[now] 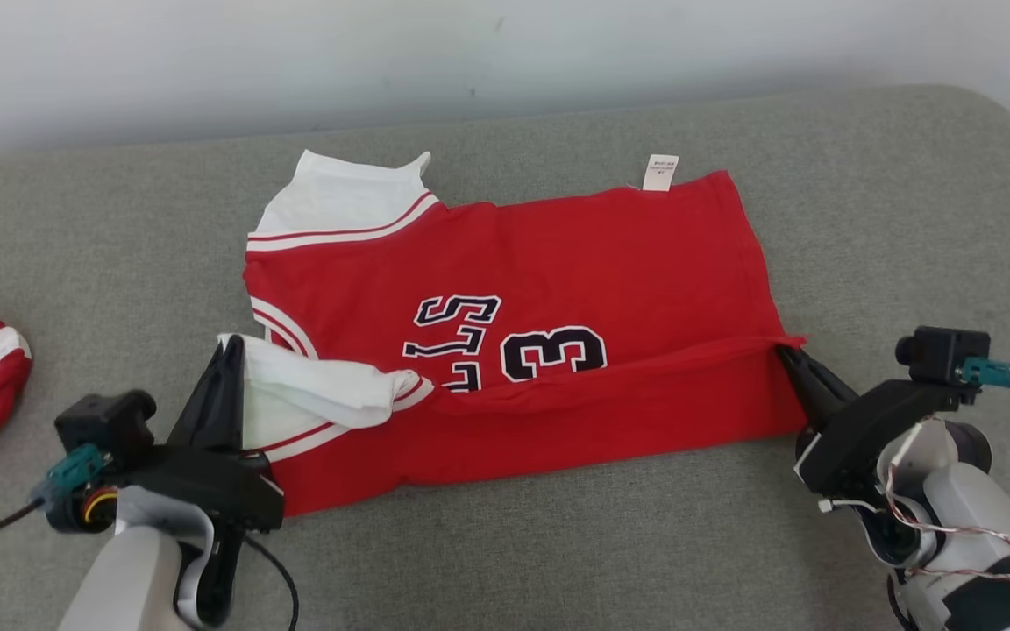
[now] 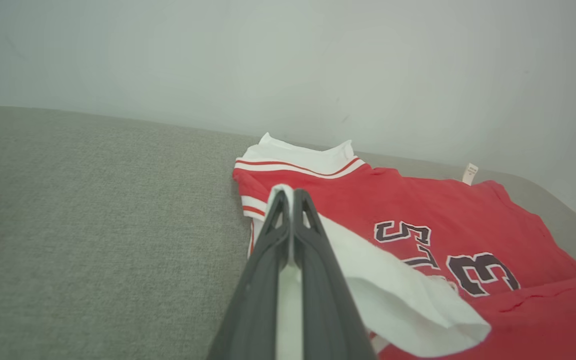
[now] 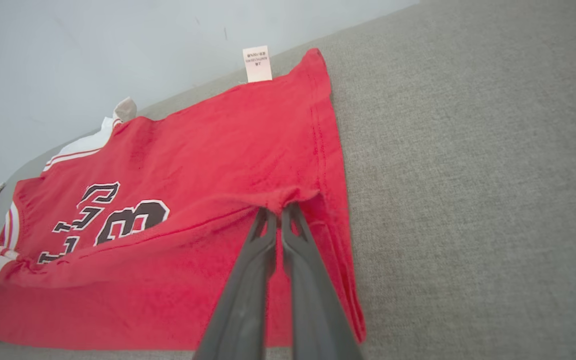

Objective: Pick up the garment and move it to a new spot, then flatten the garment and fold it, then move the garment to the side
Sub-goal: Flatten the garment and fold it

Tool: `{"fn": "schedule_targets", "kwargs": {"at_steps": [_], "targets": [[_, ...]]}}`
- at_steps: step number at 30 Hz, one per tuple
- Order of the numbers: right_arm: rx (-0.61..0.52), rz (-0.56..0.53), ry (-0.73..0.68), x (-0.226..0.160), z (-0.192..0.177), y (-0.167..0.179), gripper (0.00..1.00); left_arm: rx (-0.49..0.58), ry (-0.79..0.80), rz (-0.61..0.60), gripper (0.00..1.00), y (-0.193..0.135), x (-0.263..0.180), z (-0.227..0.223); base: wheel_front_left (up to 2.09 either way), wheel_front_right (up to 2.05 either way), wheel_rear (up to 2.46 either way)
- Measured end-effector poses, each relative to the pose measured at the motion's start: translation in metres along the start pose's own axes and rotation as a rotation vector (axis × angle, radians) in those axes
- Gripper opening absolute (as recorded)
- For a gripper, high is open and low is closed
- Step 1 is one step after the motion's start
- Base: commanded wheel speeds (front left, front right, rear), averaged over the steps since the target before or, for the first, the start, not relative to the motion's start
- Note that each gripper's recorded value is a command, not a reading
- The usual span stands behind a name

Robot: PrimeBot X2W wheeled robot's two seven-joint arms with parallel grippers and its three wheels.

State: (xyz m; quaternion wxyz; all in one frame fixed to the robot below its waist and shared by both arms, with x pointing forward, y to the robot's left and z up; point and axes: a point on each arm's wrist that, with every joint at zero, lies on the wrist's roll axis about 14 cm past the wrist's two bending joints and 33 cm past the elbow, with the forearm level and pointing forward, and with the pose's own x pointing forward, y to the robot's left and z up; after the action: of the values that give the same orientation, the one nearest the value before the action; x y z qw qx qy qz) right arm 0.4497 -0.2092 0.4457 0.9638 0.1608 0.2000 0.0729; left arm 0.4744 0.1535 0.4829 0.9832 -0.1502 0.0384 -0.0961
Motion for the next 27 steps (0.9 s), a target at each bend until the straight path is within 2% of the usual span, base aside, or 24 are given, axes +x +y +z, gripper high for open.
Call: {"fn": "schedule_targets", "kwargs": {"at_steps": [7,8,9,10,11,17,21,27], "targets": [[-0.034,0.003,0.018,0.019,-0.007,0.005,0.01,0.027,0.051,-0.009,0.00,0.000,0.017,-0.016,0.00,0.00,0.00],[-0.041,0.002,0.013,0.019,-0.007,0.005,0.27,0.030,0.052,-0.008,0.00,0.000,0.018,-0.016,0.00,0.00,0.00],[-0.057,0.003,0.010,0.020,-0.007,0.005,0.53,0.034,0.050,-0.008,0.21,0.001,0.018,-0.015,0.00,0.00,0.00],[-0.067,0.004,-0.001,0.020,-0.005,0.006,0.85,0.038,0.051,-0.009,0.47,0.001,0.018,-0.015,0.00,0.00,0.00],[-0.069,0.007,-0.015,0.020,-0.003,0.007,1.00,0.041,0.050,-0.007,1.00,0.002,0.018,-0.015,0.00,0.00,0.00],[-0.103,0.003,-0.079,0.010,0.007,0.002,1.00,-0.001,0.009,0.026,1.00,0.010,0.009,-0.003,0.00,0.00,0.00],[-0.121,0.002,-0.076,-0.001,-0.007,-0.001,1.00,-0.020,-0.034,0.059,1.00,0.022,-0.011,0.004,0.00,0.00,0.00],[-0.144,-0.008,-0.054,-0.010,-0.030,-0.008,1.00,-0.038,0.017,0.111,1.00,0.031,-0.051,-0.027,0.00,0.00,0.00]]}}
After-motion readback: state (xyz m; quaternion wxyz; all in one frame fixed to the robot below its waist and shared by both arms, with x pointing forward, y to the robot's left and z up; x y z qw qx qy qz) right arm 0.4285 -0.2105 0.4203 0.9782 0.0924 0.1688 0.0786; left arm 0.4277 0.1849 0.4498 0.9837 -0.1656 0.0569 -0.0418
